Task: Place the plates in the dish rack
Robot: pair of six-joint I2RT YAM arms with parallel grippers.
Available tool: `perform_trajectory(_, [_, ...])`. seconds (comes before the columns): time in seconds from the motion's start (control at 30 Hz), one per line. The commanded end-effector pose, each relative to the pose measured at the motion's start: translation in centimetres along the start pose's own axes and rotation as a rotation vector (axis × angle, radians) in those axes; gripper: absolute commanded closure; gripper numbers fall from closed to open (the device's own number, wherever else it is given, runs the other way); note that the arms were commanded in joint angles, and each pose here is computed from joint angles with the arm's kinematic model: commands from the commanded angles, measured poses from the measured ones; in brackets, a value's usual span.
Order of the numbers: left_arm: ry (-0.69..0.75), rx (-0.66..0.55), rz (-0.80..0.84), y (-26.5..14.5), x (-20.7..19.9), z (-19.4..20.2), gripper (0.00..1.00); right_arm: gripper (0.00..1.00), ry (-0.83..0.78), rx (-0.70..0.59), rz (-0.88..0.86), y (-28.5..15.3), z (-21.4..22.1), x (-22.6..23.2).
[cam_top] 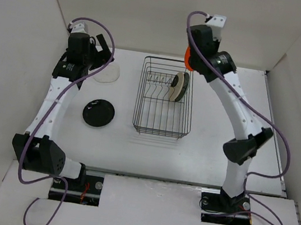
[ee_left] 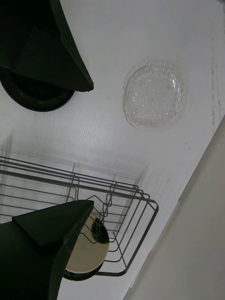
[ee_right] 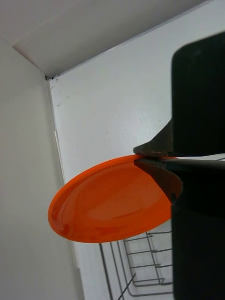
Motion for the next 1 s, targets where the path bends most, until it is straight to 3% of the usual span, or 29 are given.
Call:
perform_trajectory(0.0, [-0.012, -0.060, -0.023, -0.4, 0.7, -2.0, 0.00, 1.00, -0.153, 0.005, 0.029, -0.9, 0.7, 1.6])
perform_trajectory(0.27, [-0.023, -0.048, -0.060, 0.3, 1.8, -2.0, 0.00, 1.00, -0.272, 0.071, -0.015, 0.6, 4.8, 5.5])
perform_trajectory(0.97, [-0.027, -0.038, -0.062, 0.6, 2.1, -1.9, 0.00, 1.00, -0.302, 0.050, 0.047, 2.9, 8.4, 9.9])
Point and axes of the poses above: each gripper's point midway between its finger pads, its own y axis out along the fingers, its own x axis along the line the jaws close on, z = x × y, the point moved 7 cm from there along -y, back along the fingers
